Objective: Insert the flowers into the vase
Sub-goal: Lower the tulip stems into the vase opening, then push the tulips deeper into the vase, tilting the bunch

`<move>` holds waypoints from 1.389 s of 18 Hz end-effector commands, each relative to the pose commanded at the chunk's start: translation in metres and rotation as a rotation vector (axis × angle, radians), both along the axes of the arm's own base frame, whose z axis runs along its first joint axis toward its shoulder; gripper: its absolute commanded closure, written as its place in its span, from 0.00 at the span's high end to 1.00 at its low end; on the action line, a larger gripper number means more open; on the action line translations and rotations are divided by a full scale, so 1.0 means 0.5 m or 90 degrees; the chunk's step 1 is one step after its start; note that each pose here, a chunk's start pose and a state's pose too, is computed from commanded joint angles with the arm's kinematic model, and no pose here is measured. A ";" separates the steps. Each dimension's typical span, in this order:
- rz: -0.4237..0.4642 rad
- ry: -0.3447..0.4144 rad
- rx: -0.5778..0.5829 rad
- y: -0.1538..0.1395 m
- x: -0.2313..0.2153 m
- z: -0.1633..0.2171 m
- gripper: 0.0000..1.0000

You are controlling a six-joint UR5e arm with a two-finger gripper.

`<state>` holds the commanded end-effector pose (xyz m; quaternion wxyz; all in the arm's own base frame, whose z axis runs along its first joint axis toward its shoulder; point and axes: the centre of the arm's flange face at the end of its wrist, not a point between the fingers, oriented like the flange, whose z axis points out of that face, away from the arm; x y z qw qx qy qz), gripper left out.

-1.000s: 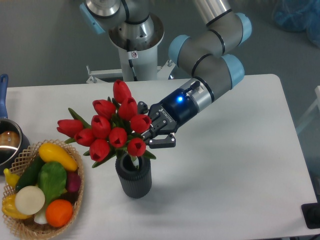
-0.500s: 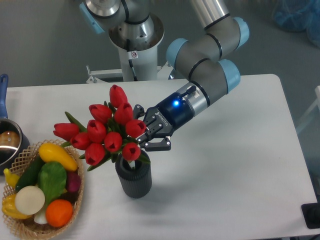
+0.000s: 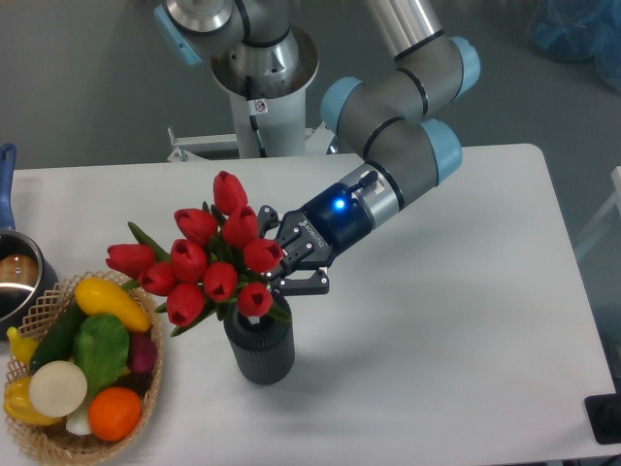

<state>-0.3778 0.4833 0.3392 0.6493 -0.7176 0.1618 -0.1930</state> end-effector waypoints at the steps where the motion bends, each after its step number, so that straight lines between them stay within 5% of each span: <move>1: 0.001 -0.001 -0.002 -0.002 -0.001 -0.002 0.20; 25: 0.000 0.002 0.001 -0.010 -0.001 -0.096 0.21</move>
